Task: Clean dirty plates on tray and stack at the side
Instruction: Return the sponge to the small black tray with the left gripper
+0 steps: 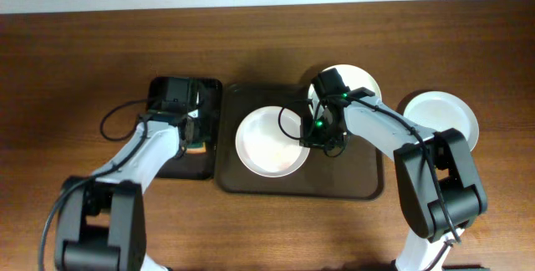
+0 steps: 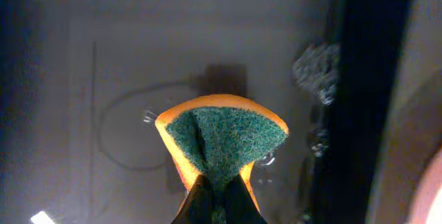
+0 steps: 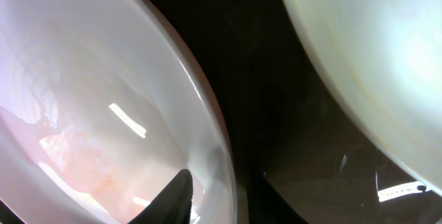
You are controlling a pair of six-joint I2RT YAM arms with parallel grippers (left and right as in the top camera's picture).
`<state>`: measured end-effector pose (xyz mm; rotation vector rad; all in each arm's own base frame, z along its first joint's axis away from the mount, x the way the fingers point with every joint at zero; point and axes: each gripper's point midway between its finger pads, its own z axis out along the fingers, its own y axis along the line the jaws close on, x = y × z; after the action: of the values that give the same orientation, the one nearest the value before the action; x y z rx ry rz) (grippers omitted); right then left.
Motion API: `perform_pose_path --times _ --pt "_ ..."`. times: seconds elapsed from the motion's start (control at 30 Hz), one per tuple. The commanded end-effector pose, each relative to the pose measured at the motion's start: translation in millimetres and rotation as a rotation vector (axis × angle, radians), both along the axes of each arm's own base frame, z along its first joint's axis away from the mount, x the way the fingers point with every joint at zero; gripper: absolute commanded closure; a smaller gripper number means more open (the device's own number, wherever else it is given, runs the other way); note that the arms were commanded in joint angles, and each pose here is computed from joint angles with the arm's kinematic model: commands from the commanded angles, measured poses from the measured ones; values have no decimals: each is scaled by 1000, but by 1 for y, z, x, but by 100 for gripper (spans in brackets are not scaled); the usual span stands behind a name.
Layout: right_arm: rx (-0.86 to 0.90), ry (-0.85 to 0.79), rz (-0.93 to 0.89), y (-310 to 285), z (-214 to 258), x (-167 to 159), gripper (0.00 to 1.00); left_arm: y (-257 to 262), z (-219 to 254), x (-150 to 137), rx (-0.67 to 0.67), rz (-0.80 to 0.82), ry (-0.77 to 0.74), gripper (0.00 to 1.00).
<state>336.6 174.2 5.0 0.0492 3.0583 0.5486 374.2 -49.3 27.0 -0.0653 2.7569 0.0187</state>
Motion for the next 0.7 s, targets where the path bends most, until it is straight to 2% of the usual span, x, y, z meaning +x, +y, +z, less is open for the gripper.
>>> perform_pose_path --times 0.0,0.03,0.07,0.13,0.3,0.5,0.53,0.57,0.67 --pt "-50 23 -5 -9 -11 -7 71 -1 -14 -2 14 -65 34 93" --pt "-50 23 -5 -9 -11 -7 72 1 -13 -2 29 -66 32 71" --pt "-50 24 -5 -9 -11 -7 72 5 -13 -1 54 -60 28 55" --pt "-50 23 -5 -9 -11 -7 71 11 -12 1 89 -46 17 48" --pt "-50 23 -5 -9 -11 -7 71 11 -11 7 89 -43 -6 41" --pt "-50 26 -5 -9 -11 -7 72 6 -35 3 66 -56 49 41" --pt "-51 27 -5 -9 -11 -7 72 6 -37 2 64 -58 54 42" --pt "-51 26 -5 -9 -11 -7 72 6 -37 3 64 -58 54 48" --pt "-51 27 -5 -9 -11 -7 72 5 -32 10 60 -56 16 100"
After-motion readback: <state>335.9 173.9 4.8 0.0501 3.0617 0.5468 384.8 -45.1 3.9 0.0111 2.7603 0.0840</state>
